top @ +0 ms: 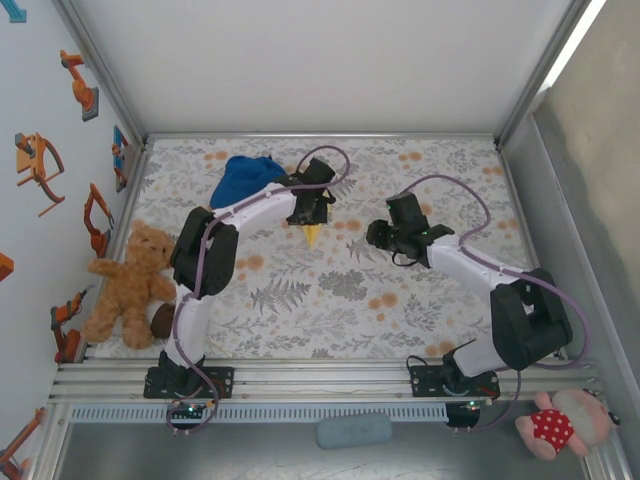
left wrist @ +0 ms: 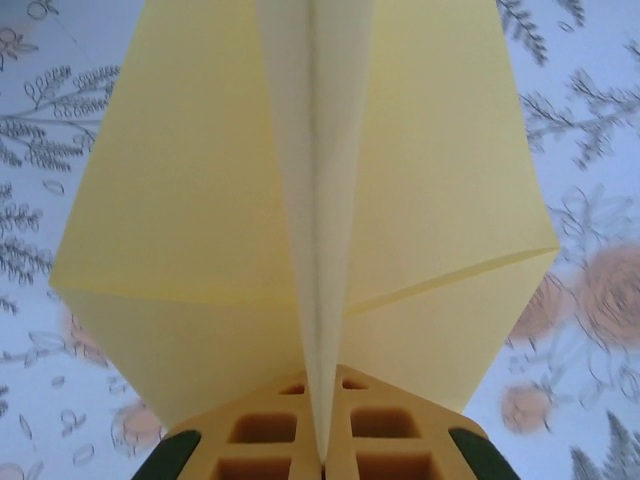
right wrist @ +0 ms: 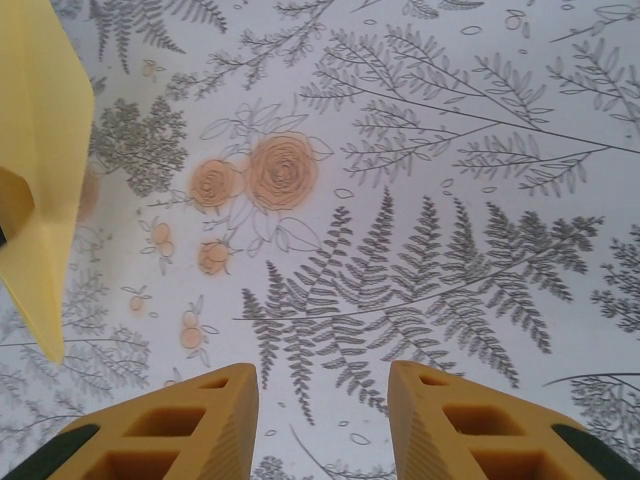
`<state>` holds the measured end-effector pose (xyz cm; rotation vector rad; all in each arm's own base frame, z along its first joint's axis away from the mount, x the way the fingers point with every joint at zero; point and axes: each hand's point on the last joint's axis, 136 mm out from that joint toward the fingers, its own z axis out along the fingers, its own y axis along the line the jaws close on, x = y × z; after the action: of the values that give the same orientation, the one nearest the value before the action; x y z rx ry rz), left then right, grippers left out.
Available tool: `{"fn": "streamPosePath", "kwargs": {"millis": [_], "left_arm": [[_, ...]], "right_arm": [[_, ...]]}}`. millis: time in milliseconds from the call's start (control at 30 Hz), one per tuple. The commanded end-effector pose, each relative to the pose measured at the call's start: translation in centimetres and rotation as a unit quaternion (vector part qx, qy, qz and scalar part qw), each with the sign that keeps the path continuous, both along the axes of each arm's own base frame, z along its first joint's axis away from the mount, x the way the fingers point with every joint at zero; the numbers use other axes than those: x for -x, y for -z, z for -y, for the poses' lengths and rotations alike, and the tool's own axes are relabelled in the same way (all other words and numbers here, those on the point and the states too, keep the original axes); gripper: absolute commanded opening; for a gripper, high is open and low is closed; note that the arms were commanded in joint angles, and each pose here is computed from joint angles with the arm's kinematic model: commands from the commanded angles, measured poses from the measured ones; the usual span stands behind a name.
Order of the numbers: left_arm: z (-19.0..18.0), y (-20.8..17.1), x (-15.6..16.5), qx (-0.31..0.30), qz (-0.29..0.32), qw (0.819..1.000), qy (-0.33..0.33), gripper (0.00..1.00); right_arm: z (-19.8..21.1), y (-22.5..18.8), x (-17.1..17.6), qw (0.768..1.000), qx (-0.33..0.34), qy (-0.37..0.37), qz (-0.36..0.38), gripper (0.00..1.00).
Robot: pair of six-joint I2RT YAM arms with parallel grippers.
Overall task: Fold a paper plane with a square sheet of paper (pick it up from the middle)
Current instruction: Move the paper plane to the top-center of the table.
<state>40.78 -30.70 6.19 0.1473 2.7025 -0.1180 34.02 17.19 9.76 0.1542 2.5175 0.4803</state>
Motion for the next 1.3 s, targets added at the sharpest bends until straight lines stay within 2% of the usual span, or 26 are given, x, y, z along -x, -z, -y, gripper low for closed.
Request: {"fn": "streamPosePath", "kwargs": {"millis": [0, 333, 733, 867, 1267], "left_arm": [[-0.5, 0.6, -1.1, -0.017, -0.013, 1.0, 0.012, 0.09], [-0.4, 3.0, -3.7, -0.024, -0.018, 1.0, 0.0, 0.21], [-1.0, 5.1, -3.5, -0.043, -0.034, 0.998, -0.01, 0.33], [-1.2, 6.1, -3.1, -0.049, -0.046, 0.998, -0.016, 0.42], [-1.4, 6.6, -3.1, -0.041, -0.05, 0.996, -0.064, 0.44]], "right_arm": [[1.7, 0.4, 0.4, 0.999, 0.039, 0.004, 0.0, 0.38], [2.1, 0.8, 0.3, 0.999, 0.038, 0.001, -0.006, 0.37], [2.2, 0.7, 0.2, 0.999, 0.033, 0.005, -0.007, 0.37], [2.2, 0.6, 0.2, 0.999, 0.032, 0.005, -0.007, 0.36], [2.4, 0.9, 0.1, 0.999, 0.035, 0.009, -0.01, 0.36]]}}
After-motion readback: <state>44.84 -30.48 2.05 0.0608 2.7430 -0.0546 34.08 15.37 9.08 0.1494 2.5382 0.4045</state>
